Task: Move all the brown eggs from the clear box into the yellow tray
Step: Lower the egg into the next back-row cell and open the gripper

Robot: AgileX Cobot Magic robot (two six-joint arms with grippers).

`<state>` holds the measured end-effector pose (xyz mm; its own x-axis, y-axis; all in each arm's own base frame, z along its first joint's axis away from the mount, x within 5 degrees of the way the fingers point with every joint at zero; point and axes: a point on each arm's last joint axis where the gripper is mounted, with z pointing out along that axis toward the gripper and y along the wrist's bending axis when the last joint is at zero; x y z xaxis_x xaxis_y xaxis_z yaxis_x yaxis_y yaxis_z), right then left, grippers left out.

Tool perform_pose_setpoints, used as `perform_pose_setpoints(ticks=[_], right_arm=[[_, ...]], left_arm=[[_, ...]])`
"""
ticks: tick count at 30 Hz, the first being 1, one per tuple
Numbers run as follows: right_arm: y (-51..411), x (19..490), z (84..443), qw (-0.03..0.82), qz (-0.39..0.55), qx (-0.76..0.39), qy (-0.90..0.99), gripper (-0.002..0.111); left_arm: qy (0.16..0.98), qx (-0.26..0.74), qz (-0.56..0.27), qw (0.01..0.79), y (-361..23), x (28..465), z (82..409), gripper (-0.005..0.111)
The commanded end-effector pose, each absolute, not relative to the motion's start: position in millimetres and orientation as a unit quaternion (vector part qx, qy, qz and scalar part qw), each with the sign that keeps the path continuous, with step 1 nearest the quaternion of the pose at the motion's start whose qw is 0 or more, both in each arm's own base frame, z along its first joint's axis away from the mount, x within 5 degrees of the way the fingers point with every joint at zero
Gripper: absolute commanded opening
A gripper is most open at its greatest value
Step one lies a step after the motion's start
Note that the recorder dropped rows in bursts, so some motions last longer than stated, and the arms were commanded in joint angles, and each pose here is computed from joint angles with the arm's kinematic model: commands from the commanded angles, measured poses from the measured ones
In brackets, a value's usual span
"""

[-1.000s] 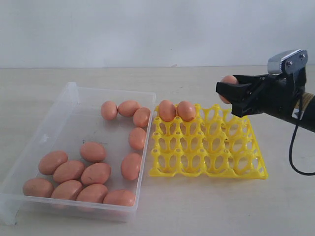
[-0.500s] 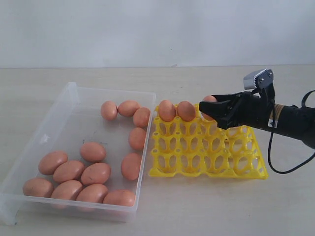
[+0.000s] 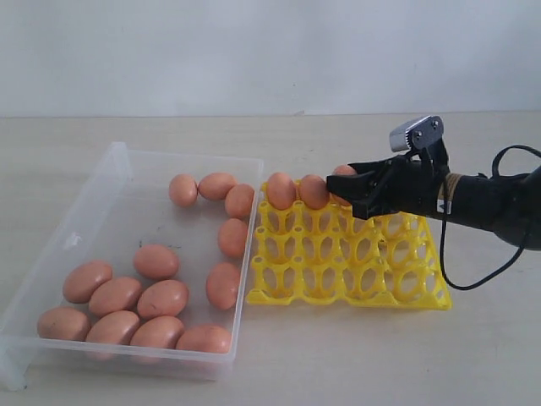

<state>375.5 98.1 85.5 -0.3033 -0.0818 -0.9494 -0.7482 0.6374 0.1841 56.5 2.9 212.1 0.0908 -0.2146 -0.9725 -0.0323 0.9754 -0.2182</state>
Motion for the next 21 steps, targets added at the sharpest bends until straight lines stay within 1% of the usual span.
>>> perform_pose_setpoints(ticks=[1,4,6,10,11,12,16,21], right_arm=[[98,375,82,0.508,0.312,-0.282,0.752,0.0],[98,375,82,0.501,0.322,-0.267,0.758,0.007],[98,375,82,0.496,0.327,-0.267,0.759,0.017],[99,374,83,0.488,0.338,-0.257,0.763,0.046],[99,374,84,0.488,0.34,-0.253,0.763,0.052],[99,374,86,0.488,0.34,-0.25,0.764,0.055],[98,375,96,0.488,0.344,-0.24,0.766,0.055],[99,374,118,0.491,0.349,-0.243,0.76,0.055]], left_arm=[[0.67,-0.09,-0.064,0.735,3,56,213,0.004],[0.67,-0.09,-0.064,0.735,3,56,213,0.004],[0.67,-0.09,-0.064,0.735,3,56,213,0.004],[0.67,-0.09,-0.064,0.735,3,56,213,0.004],[0.67,-0.09,-0.064,0.735,3,56,213,0.004],[0.67,-0.09,-0.064,0.735,3,56,213,0.004],[0.67,-0.09,-0.064,0.735,3,56,213,0.004],[0.67,-0.09,-0.064,0.735,3,56,213,0.004]])
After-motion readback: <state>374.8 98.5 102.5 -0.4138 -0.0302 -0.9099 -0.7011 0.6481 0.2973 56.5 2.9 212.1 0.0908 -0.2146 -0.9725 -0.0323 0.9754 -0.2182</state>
